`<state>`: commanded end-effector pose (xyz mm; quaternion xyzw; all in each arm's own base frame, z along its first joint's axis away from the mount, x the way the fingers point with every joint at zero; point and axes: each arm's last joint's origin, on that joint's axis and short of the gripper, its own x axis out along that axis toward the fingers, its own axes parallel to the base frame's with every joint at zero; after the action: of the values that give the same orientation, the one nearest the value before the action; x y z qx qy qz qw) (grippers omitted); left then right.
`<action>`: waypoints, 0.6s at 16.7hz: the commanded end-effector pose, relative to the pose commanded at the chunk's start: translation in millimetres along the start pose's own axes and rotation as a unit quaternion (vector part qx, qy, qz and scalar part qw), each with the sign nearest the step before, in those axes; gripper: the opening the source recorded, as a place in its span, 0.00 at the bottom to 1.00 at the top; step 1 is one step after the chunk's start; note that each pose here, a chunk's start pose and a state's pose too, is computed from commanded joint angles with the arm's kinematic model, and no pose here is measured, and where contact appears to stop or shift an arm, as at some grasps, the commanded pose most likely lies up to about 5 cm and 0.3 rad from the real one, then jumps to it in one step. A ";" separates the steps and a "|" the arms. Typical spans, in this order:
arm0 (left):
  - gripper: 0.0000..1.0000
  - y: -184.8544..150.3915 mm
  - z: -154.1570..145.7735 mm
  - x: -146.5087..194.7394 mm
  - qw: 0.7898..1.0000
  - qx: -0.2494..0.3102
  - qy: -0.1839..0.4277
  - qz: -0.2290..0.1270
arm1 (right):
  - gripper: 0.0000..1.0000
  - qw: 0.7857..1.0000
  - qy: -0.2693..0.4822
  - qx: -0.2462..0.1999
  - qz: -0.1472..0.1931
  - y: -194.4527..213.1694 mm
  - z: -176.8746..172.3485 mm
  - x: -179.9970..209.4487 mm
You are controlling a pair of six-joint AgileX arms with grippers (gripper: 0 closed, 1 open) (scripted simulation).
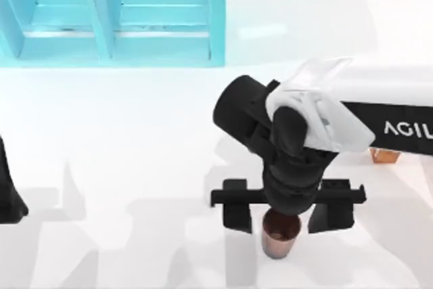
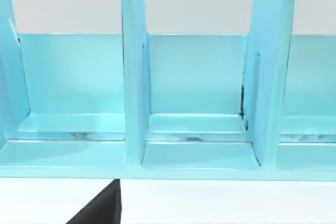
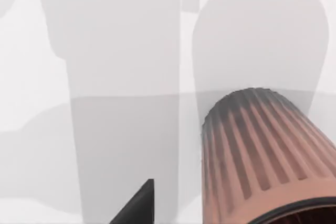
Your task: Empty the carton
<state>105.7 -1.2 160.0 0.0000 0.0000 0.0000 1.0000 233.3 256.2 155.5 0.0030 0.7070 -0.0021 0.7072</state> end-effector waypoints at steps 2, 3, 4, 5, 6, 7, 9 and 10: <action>1.00 0.0 0.0 0.0 1.000 0.000 0.000 0.000 | 1.00 1.000 0.000 0.000 0.000 0.0 0.0 0.0; 1.00 0.0 0.0 0.0 1.000 0.000 0.000 0.000 | 1.00 1.000 0.000 0.000 0.000 0.0 0.0 0.0; 1.00 0.0 0.0 0.0 1.000 0.000 0.000 0.000 | 1.00 1.000 0.000 0.000 0.000 0.0 0.0 0.0; 1.00 0.0 0.0 0.0 1.000 0.000 0.000 0.000 | 1.00 1.000 0.000 0.000 0.000 0.0 0.0 0.0; 1.00 0.0 0.0 0.0 1.000 0.000 0.000 0.000 | 1.00 1.000 0.000 0.000 0.000 0.0 0.0 0.0; 1.00 0.0 0.0 0.0 1.000 0.000 0.000 0.000 | 1.00 1.000 0.000 0.000 0.000 0.0 0.0 0.0; 1.00 0.0 0.0 0.0 1.000 0.000 0.000 0.000 | 1.00 1.000 0.000 0.000 0.000 -0.1 0.4 -0.8; 1.00 0.0 0.0 0.0 1.000 0.000 0.000 0.000 | 1.00 1.000 0.000 0.000 0.000 0.8 0.6 -4.0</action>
<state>105.7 -1.2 160.0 0.0000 0.0000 0.0000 1.0000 233.9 257.0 159.5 0.0028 0.7067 -0.0017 0.7075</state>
